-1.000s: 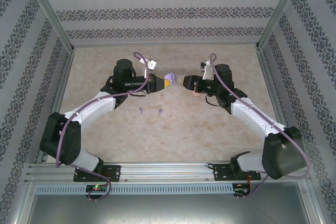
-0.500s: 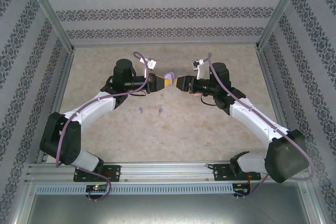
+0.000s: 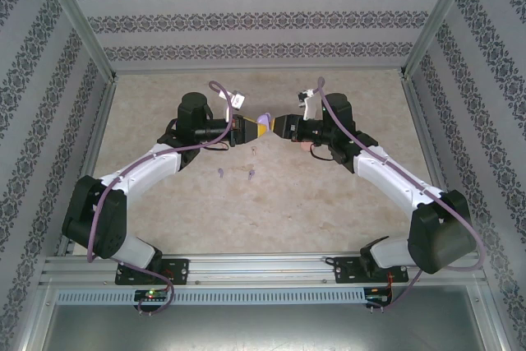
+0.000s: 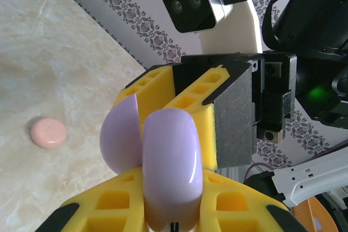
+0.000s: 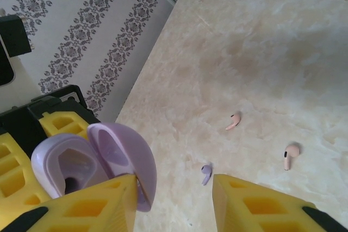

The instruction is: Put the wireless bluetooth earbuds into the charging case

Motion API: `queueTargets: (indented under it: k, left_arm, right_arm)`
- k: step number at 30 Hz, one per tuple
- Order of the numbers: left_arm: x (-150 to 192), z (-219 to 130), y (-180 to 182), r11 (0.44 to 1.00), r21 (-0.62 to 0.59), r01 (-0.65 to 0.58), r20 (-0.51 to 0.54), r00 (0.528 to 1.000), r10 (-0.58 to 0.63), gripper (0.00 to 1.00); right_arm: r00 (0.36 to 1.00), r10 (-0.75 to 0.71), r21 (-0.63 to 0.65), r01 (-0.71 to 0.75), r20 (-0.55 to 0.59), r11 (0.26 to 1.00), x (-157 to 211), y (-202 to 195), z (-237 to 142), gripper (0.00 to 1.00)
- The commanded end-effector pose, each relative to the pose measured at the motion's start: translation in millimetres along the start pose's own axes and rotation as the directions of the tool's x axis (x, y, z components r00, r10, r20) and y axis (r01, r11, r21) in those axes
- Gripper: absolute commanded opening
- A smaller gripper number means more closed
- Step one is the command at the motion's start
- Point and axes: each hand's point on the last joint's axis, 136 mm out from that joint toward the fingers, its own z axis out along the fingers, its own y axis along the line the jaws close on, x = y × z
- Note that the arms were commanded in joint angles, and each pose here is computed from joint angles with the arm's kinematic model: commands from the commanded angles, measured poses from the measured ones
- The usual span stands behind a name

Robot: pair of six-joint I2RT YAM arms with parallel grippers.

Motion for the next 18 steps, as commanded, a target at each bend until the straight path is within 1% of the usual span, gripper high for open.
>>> queueTargets:
  k: [1, 5, 10, 18]
  left_arm:
    - [-14.6, -2.0, -18.7, 0.997, 0.049, -0.066, 0.031, 0.997, 0.064, 0.0]
    - [-15.7, -2.6, -20.1, 0.996, 0.051, -0.071, 0.034, 0.997, 0.069, 0.0]
    - [-17.6, -3.0, -23.2, 0.995, 0.059, -0.076, 0.035, 0.997, 0.074, 0.0]
    - [-21.3, -4.3, -29.4, 0.994, 0.073, -0.085, 0.037, 0.996, 0.082, 0.0]
  right_arm:
    - [0.999, -0.027, -0.039, 0.028, 0.021, 0.999, -11.2, 16.6, 4.7, 0.41]
    - [1.0, -0.031, -0.059, 0.031, 0.0, 0.998, -6.7, 20.6, 6.2, 0.4]
    - [0.999, -0.029, -0.056, 0.028, -0.018, 0.998, 1.6, 15.6, 3.0, 0.39]
    - [1.0, -0.012, -0.054, 0.011, -0.026, 0.998, 5.8, 6.8, 0.6, 0.32]
